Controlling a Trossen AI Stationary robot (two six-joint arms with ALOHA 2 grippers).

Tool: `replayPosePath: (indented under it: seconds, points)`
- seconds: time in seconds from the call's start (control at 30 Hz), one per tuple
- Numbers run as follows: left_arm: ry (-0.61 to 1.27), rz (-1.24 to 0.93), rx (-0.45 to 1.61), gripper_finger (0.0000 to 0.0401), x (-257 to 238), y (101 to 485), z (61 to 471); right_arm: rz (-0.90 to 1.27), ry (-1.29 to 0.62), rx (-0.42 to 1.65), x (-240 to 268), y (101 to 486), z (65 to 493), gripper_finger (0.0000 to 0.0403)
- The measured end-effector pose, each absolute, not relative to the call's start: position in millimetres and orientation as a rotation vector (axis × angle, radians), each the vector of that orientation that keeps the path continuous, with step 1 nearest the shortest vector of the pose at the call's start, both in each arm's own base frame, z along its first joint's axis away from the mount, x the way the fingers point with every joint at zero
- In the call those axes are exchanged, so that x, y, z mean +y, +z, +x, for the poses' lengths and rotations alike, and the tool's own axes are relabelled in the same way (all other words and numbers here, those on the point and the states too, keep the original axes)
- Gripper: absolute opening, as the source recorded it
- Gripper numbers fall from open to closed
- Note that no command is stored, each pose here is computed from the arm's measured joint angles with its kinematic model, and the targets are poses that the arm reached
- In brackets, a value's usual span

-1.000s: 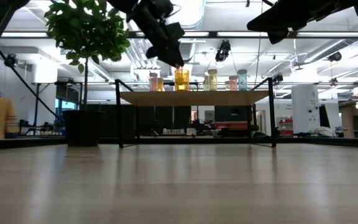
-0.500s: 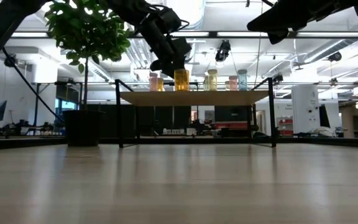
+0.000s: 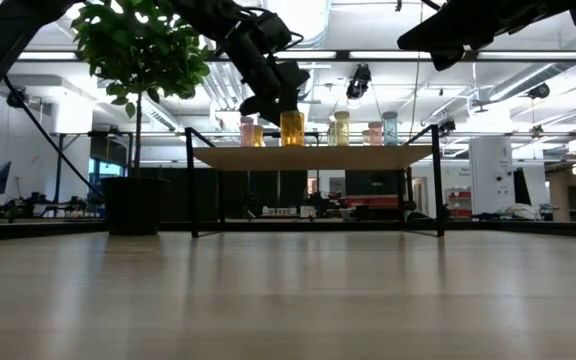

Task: Pick and place medicine bottles onto shelf by color
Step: Put the red pill bottle on the shelf

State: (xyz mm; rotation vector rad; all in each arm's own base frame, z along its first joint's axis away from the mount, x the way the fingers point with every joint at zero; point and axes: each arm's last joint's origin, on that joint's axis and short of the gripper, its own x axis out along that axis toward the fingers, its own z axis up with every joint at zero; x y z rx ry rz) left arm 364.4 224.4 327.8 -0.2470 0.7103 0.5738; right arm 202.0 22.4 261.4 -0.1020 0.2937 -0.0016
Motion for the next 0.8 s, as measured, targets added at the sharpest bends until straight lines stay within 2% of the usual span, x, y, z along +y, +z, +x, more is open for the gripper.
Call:
replayPosePath:
  seconds: [0.8]
  points:
    - [0.590,-0.282,0.703,0.0108,222.6,325.1,366.7,-0.100,-0.002,0.294,22.4,261.4,202.0,0.0009]
